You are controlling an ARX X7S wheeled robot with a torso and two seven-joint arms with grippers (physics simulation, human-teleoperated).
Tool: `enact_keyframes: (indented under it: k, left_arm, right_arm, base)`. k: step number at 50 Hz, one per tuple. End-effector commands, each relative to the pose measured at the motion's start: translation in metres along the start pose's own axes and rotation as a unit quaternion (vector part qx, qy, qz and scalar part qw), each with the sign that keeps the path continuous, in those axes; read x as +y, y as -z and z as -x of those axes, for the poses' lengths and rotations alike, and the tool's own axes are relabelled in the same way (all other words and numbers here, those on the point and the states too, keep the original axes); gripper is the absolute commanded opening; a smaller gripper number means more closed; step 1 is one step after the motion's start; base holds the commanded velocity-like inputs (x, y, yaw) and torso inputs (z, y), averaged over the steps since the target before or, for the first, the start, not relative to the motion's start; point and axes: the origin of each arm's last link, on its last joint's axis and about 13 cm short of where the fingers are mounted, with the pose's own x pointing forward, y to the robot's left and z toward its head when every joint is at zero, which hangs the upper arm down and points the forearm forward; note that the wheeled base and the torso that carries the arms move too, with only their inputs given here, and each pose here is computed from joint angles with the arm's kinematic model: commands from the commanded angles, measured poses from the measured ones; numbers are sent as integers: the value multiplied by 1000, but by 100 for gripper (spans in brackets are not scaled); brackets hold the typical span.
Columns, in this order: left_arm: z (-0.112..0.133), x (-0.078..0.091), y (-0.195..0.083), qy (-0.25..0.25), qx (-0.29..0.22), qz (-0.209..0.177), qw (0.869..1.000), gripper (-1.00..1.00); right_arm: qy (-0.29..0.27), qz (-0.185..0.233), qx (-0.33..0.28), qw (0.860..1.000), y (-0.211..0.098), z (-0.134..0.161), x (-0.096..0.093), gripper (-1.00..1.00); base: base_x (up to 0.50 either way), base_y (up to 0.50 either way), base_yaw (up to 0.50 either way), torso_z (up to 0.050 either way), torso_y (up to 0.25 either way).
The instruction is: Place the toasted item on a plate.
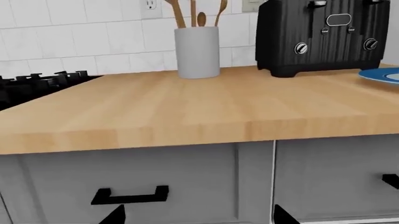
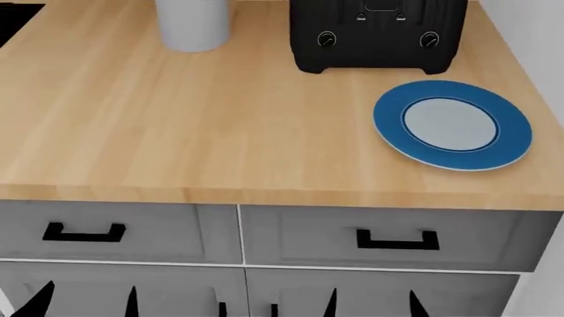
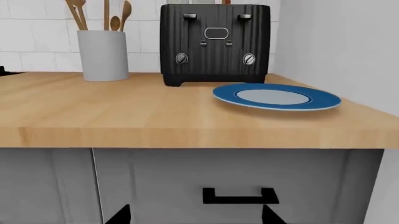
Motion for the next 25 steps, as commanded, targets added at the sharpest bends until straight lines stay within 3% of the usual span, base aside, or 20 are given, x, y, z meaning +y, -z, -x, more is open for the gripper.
enact_keyframes:
  k: [1, 7, 16, 25]
  left_arm:
    - [-1, 1, -7, -7, -13, 27, 1000, 100]
    - [-2, 1, -14, -9, -4, 15, 1000, 100]
    - [-12, 10, -46, 6, -26, -2, 1000, 100]
    - [-27, 13, -68, 9, -35, 2, 999, 100]
  right_arm:
    - [-5, 9, -1, 1000, -4, 0, -1, 100]
    - [-9, 21, -1, 1000, -16, -3, -4, 100]
    - [0, 29, -25, 999, -46, -13, -9, 100]
    - [-2, 34, -49, 998, -73, -26, -11, 100]
  base:
    - [0, 0, 0, 0, 0]
    - [0, 0, 0, 0, 0]
    - [0, 0, 0, 0, 0]
    - [0, 0, 0, 0, 0]
